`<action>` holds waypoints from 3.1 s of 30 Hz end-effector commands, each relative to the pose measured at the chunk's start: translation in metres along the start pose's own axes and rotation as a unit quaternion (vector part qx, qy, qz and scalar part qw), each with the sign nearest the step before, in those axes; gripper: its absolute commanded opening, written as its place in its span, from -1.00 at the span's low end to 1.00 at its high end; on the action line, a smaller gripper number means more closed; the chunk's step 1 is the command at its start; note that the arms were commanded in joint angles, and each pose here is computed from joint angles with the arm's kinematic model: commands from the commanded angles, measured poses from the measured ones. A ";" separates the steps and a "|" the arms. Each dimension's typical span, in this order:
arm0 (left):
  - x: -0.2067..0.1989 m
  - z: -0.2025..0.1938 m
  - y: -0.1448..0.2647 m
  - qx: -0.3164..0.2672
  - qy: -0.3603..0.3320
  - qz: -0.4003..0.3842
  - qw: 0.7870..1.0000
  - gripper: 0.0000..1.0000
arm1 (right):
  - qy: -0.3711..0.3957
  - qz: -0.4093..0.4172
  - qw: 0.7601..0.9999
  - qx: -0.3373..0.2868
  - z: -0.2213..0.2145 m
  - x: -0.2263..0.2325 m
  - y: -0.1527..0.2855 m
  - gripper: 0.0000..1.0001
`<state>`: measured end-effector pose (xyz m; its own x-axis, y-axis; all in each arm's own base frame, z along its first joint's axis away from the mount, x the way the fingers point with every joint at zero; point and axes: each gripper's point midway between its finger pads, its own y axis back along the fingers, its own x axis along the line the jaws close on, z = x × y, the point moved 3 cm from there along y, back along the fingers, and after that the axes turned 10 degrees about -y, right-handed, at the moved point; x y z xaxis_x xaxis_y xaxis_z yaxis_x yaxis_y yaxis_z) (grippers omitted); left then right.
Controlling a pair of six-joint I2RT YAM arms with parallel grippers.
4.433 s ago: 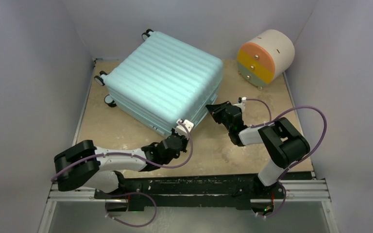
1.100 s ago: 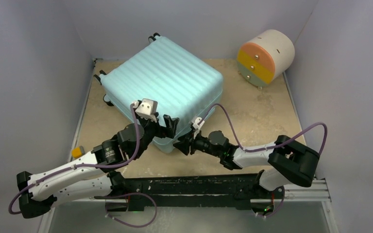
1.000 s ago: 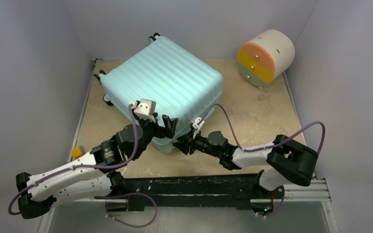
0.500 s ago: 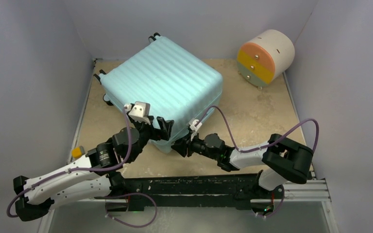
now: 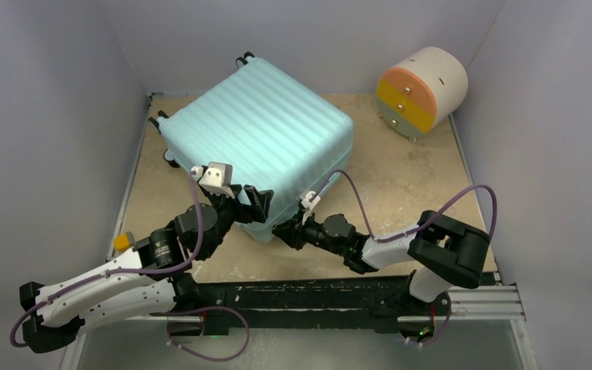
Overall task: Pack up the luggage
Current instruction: Zip the luggage at the center of the board.
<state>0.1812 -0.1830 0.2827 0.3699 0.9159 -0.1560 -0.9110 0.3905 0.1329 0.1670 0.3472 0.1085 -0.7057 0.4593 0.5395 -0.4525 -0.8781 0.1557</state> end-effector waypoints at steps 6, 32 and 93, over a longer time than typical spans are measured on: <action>0.005 -0.013 0.002 0.020 -0.004 0.010 1.000 0.78 | -0.019 0.048 0.996 -0.068 0.035 0.025 -0.006 -0.88; 0.008 -0.020 0.002 0.030 -0.020 0.015 0.999 0.78 | -0.098 0.213 0.972 -0.014 0.022 0.023 0.032 -0.17; 0.006 -0.027 0.003 0.039 -0.009 0.007 0.999 0.78 | 0.059 -0.060 0.996 -0.015 0.029 0.017 0.017 0.17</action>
<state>0.1803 -0.1788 0.2798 0.3572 0.9203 -0.1598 -0.9150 0.3791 0.1380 0.1578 0.3147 0.1227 -0.6638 0.6042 0.4409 -0.5645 -0.7914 0.2345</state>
